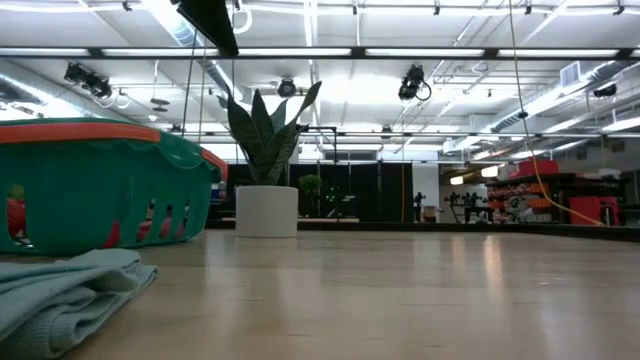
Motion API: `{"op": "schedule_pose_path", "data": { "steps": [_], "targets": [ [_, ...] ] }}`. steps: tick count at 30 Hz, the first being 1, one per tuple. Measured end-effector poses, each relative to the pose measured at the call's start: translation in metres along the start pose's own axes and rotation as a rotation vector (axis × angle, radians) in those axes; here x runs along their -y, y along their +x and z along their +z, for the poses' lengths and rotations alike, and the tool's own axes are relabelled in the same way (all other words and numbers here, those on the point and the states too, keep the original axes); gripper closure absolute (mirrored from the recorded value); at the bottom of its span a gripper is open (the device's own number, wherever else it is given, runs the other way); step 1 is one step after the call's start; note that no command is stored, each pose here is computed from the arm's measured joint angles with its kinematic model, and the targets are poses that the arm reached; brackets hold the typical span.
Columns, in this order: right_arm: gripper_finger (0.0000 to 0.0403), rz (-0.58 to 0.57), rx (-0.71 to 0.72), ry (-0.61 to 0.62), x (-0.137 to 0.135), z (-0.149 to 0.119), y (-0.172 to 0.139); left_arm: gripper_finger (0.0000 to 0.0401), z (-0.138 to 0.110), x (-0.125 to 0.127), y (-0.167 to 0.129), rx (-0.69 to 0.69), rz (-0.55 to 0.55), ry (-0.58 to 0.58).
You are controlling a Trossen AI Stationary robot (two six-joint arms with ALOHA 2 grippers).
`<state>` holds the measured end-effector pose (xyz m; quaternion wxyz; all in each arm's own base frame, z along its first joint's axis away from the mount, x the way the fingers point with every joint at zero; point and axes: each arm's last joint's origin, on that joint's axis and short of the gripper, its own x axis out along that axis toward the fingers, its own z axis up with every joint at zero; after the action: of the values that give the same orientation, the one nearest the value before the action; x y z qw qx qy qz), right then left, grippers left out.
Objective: Pick and placing Produce into tupperware
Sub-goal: Put the green bell pepper into the blue basket
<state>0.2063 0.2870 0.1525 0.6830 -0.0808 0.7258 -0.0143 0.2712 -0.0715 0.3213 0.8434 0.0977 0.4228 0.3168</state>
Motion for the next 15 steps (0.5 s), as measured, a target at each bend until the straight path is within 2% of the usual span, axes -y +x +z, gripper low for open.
{"op": "schedule_pose_path", "data": {
  "steps": [6, 15],
  "targets": [
    [0.014, -0.052, -0.018, -0.027, 0.011, 0.001, 0.01, 0.0239, 0.0, 0.0, 0.0, 0.0, 0.0, 0.0],
    [0.014, -0.088, -0.089, -0.046, 0.023, 0.005, 0.007, 0.0239, 0.0, 0.0, 0.0, 0.0, 0.0, 0.0]
  ]
}}
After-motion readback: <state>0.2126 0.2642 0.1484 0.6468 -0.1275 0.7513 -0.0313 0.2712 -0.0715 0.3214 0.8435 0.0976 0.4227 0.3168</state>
